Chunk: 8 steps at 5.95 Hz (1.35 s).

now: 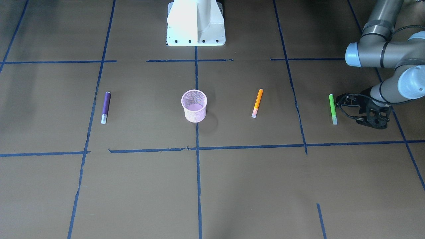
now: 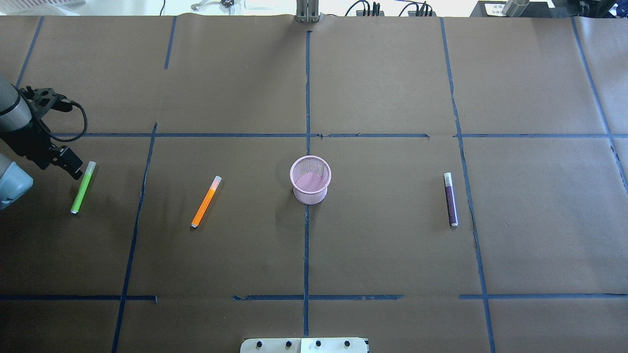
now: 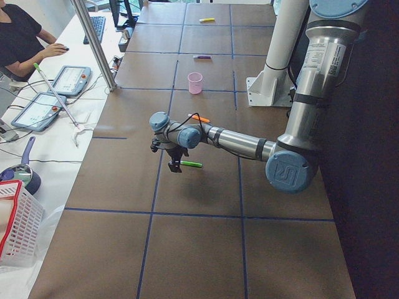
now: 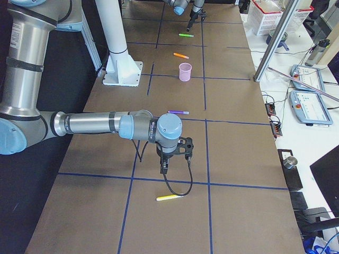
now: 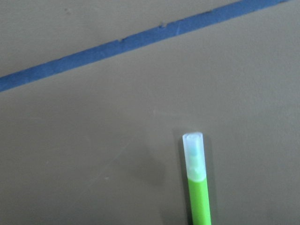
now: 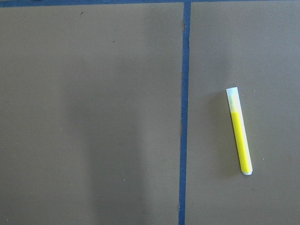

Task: Collect pens into pen holder
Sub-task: 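Lower the left gripper onto the green highlighter and close it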

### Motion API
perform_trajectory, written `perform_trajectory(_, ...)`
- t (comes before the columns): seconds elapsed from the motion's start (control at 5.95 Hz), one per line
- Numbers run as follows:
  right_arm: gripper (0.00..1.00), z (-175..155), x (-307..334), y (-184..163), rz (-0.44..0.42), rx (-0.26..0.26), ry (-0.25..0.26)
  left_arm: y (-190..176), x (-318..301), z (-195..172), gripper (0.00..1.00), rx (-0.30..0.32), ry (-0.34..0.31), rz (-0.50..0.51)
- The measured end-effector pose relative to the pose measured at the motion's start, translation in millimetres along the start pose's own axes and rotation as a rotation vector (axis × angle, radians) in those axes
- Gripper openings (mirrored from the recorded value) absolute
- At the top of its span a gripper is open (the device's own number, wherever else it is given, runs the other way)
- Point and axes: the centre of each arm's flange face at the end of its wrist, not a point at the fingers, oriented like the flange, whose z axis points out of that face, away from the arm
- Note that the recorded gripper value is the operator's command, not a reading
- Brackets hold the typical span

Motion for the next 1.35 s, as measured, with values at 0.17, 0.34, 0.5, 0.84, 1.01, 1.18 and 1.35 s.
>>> perform_trajectory(0.17,1.00,0.0,-0.1,0.0,0.000,0.000,0.000,-4.3,7.9,3.6,0.95,-0.006,0.001,-0.056)
perform_trajectory(0.34,1.00,-0.1,-0.1,0.0,0.000,0.000,0.000,-6.8,16.5,7.7,0.95,-0.011,0.002,-0.104)
perform_trajectory(0.5,1.00,-0.2,-0.2,0.0,-0.001,0.001,0.000,-8.8,21.3,9.8,0.94,-0.014,0.001,-0.121)
perform_trajectory(0.84,1.00,0.2,0.2,0.0,0.001,0.000,0.000,-19.3,24.1,15.1,0.85,-0.021,-0.007,-0.129)
perform_trajectory(1.01,1.00,0.3,0.3,0.0,0.002,-0.001,0.000,-23.5,23.1,17.8,0.77,-0.022,-0.020,-0.132)
perform_trajectory(1.18,1.00,0.3,0.3,0.0,0.003,-0.001,0.000,-25.9,22.6,21.3,0.76,-0.024,-0.031,-0.132)
perform_trajectory(1.35,1.00,0.3,0.4,0.0,0.004,-0.001,0.000,-27.4,23.7,24.9,0.71,-0.029,-0.036,-0.129)
